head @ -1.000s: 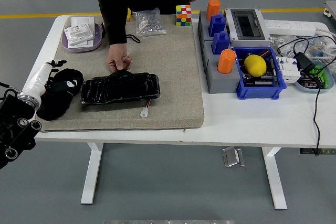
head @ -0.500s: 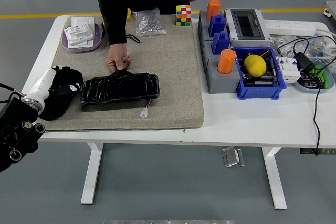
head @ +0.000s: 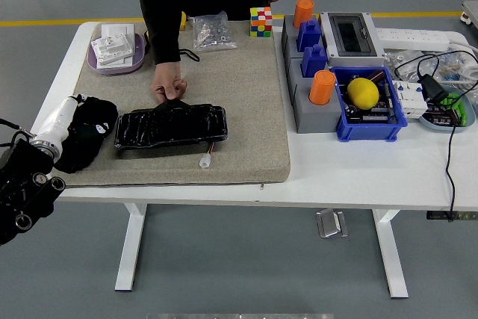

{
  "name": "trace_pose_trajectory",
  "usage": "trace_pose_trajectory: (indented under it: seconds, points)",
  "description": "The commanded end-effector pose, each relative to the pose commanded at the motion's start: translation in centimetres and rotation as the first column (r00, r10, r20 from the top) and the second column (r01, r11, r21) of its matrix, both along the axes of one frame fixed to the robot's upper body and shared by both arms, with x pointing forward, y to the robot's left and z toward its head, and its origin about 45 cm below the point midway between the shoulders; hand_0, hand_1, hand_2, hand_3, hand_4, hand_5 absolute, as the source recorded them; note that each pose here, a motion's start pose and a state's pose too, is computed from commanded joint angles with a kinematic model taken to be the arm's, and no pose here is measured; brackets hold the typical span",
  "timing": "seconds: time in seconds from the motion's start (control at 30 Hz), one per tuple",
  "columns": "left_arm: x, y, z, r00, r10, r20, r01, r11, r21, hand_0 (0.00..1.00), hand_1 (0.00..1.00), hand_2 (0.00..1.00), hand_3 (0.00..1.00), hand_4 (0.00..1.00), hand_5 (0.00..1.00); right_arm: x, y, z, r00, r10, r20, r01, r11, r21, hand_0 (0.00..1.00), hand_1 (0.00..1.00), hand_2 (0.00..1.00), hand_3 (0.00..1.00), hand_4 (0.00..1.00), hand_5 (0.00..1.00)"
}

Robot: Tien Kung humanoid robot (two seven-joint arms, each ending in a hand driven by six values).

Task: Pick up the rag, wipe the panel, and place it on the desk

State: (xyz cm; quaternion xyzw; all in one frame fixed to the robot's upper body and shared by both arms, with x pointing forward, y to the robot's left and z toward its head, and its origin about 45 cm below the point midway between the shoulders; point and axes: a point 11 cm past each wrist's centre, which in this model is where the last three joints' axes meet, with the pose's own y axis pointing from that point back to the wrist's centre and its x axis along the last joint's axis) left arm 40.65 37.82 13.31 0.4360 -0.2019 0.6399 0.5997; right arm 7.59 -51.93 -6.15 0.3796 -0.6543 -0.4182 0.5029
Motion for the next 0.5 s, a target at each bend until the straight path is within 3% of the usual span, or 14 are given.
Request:
trace_pose_trajectory:
  seconds: [0.43,0.47,0.5]
  points:
    - [0.07,-0.03,0.13,1.0,-0.004,0.01,0.004,1.0,0.016,0.417,0.703,0.866,0.645,0.622,0.144,0.2,-0.09,0.09,1.0,-0.001,0.004,0.001,1.0,-0.002,0.724,0.637,0.68,0.583,0.955,0.549]
    - [0.08,0.01,0.16,1.0,-0.004,0.012,0.003,1.0,0.022,0.389,0.532,0.845,0.596,0.535,0.061,0.25,-0.08,0.09,1.0,-0.001,0.005,0.001,1.0,-0.003,0.724,0.637,0.679,0.584,0.955,0.549]
    - [0.09,0.05,0.19,1.0,-0.002,0.015,0.002,1.0,0.027,0.389,0.532,0.845,0.596,0.535,0.061,0.29,-0.07,0.09,1.0,-0.002,0.006,0.002,1.0,-0.003,0.724,0.637,0.679,0.584,0.955,0.549]
